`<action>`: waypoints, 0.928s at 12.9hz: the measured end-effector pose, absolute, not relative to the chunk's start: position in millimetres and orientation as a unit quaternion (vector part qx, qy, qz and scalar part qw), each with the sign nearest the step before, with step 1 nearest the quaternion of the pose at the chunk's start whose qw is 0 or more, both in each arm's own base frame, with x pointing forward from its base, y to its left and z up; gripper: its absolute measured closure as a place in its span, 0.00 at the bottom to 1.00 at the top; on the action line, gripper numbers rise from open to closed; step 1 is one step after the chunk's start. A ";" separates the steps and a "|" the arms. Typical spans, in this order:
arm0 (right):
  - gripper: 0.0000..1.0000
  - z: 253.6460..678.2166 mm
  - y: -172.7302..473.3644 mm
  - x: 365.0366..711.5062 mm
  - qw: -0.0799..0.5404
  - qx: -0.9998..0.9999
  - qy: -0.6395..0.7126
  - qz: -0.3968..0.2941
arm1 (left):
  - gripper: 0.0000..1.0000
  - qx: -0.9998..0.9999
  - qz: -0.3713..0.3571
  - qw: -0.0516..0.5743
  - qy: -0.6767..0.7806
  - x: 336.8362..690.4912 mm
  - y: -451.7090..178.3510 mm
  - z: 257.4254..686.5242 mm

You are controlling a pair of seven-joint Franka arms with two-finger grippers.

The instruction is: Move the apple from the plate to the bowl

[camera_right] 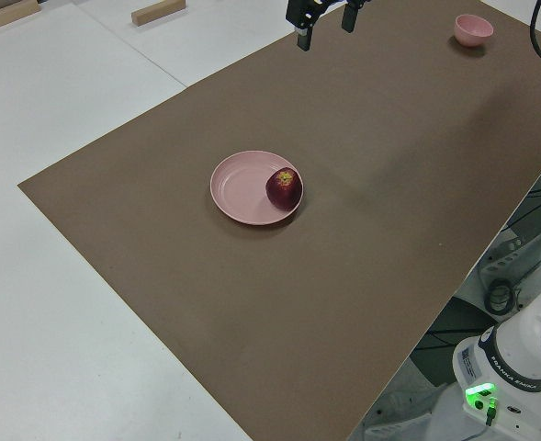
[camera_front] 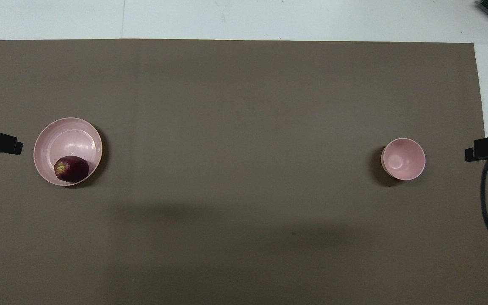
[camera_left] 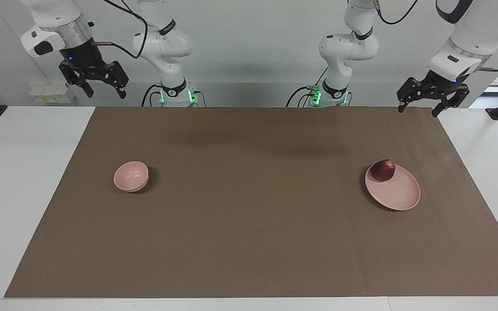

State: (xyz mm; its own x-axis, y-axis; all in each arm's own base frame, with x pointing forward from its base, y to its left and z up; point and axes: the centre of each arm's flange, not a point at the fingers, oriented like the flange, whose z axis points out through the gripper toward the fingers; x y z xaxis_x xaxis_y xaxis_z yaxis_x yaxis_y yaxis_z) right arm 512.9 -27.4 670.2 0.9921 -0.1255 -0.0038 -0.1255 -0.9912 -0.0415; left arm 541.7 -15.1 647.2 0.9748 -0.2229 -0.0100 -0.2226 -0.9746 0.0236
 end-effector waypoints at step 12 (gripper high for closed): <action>0.00 624.4 27.4 558.1 0.020 -0.999 0.016 -0.037 | 0.00 0.994 0.031 0.007 -0.101 561.6 -2.2 585.9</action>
State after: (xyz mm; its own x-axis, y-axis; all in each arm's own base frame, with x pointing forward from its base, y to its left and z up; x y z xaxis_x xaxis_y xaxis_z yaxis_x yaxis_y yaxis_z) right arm 558.1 27.4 624.4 0.9968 -0.0340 0.0726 -0.0311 -0.9987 -0.0407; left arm 561.6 -2.2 585.9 0.9776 -0.2005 0.0640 -0.2014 -0.9795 0.0084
